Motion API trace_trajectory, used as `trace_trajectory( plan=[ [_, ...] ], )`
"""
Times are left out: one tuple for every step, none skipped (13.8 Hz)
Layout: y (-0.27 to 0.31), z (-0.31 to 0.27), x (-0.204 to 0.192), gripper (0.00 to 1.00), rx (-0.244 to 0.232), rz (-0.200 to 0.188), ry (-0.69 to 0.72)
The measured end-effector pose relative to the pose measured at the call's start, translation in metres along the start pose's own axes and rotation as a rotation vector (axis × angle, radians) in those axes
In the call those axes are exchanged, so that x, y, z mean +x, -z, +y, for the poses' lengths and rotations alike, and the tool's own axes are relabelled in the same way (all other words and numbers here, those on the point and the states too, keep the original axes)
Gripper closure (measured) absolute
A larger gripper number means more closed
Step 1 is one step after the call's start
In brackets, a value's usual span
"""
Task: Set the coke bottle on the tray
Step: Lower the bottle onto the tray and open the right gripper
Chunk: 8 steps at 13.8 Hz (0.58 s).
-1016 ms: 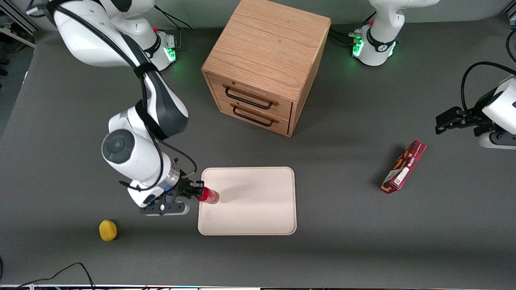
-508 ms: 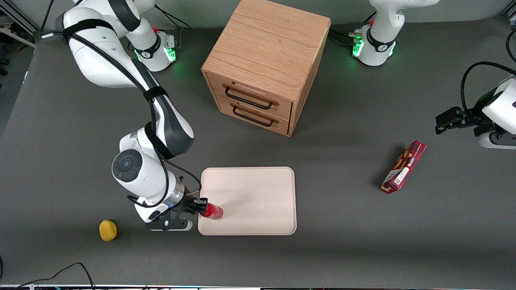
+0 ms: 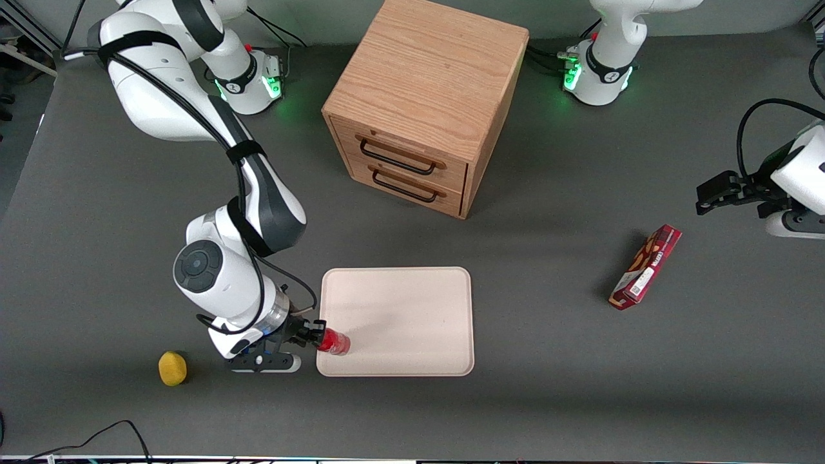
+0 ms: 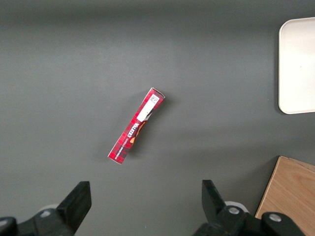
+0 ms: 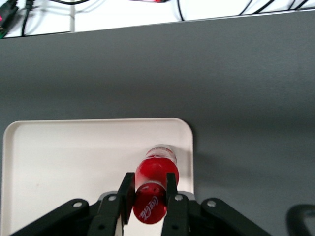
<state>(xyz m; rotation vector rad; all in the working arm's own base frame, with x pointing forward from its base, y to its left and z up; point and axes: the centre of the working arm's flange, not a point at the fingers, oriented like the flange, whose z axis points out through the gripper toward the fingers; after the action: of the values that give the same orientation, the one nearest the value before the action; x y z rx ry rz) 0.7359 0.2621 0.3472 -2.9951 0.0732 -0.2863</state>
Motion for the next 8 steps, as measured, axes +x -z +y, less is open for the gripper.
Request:
trace_trajectory(
  plan=[
    [-0.0031,0.0029,0.0004,0.7,-0.005,-0.002,-0.003],
    [-0.0039,0.0033,0.0009,0.7,-0.005,-0.001,-0.004],
    [-0.0038,0.0026,0.0007,0.67,-0.005,0.0,-0.004],
    [-0.0036,0.0018,0.0005,0.66,-0.004,0.0,-0.004],
    [-0.0032,0.0011,0.0005,0.65,-0.004,0.001,-0.006],
    [-0.0028,0.0007,0.0006,0.58,-0.003,0.002,-0.008],
    [-0.0023,0.0003,0.0007,0.48,-0.003,0.002,-0.009],
    [-0.0013,-0.0001,0.0012,0.37,-0.002,0.005,-0.01]
  ],
)
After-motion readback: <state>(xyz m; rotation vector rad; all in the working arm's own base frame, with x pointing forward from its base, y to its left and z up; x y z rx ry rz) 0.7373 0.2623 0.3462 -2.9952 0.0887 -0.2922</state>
